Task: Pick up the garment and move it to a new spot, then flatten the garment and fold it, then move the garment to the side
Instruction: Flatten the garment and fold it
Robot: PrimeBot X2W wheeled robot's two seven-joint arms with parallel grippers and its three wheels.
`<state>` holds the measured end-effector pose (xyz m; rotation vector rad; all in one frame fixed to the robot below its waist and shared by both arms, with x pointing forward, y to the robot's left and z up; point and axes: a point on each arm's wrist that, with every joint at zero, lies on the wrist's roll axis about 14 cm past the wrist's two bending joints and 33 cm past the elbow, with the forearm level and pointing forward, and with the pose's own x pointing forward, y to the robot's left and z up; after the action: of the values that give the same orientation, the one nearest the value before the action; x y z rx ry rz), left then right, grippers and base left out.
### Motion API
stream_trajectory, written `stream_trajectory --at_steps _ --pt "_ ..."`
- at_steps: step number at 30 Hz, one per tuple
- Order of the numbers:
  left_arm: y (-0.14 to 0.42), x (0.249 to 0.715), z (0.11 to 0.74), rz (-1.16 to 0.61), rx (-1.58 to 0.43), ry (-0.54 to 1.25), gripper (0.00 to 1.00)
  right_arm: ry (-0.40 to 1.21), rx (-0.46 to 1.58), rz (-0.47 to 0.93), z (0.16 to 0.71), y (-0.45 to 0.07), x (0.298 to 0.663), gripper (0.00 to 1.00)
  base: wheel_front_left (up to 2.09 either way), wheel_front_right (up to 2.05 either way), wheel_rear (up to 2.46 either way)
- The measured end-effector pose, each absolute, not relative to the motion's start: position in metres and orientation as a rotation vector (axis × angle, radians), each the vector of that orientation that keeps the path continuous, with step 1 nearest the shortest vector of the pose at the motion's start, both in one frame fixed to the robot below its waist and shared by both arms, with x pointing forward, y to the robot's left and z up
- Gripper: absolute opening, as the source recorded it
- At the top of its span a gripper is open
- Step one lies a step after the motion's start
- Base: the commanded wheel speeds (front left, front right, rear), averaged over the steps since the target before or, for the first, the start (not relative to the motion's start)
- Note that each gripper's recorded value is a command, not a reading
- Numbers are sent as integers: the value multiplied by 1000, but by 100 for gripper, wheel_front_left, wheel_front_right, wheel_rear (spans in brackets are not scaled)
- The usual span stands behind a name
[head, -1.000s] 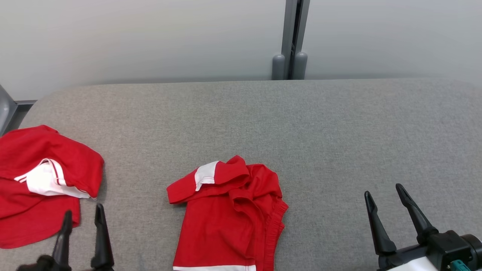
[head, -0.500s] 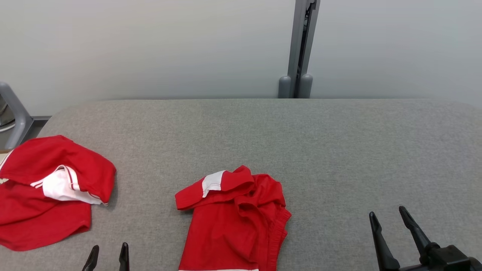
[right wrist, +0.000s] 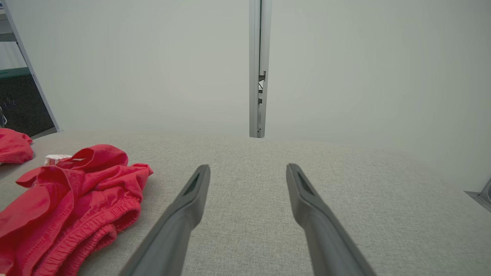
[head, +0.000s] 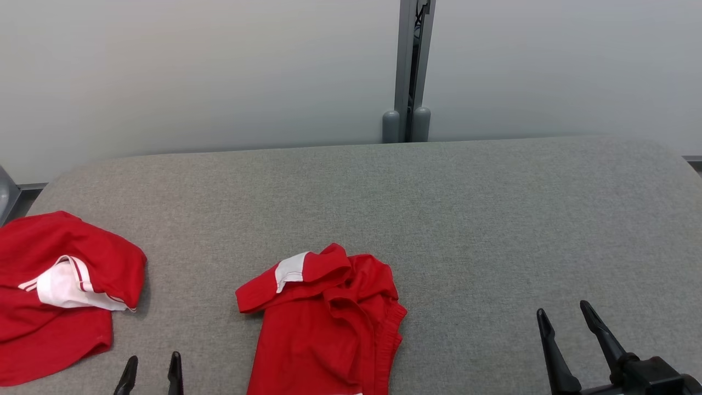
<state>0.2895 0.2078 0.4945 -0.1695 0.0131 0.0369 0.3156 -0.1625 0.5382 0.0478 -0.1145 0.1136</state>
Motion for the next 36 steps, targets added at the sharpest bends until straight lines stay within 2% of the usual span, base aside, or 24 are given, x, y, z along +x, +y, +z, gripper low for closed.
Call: stream_trajectory --at_steps 6,13,19,27,28,29,30,36 --pt "138 304 500 -168 -225 24 100 -129 42 95 543 -168 317 100 0 0 0" --pt "48 308 495 -448 -234 148 100 -134 50 57 545 -179 316 100 0 0 0" --pt "24 304 465 -496 -187 291 100 -106 52 1 536 -195 310 100 0 0 0" --pt "29 307 445 -487 -137 374 100 -83 50 -42 530 -207 307 100 0 0 0" --pt "31 307 443 -486 -125 383 71 -83 50 -44 530 -208 306 100 0 0 0" --pt "32 308 442 -485 -121 384 11 -84 51 -44 530 -208 306 100 0 0 0" --pt "32 308 442 -483 -129 389 0 -85 53 -45 530 -208 306 100 0 0 0" --pt "30 326 480 -473 -241 285 0 -98 57 -50 534 -209 307 100 0 0 0"
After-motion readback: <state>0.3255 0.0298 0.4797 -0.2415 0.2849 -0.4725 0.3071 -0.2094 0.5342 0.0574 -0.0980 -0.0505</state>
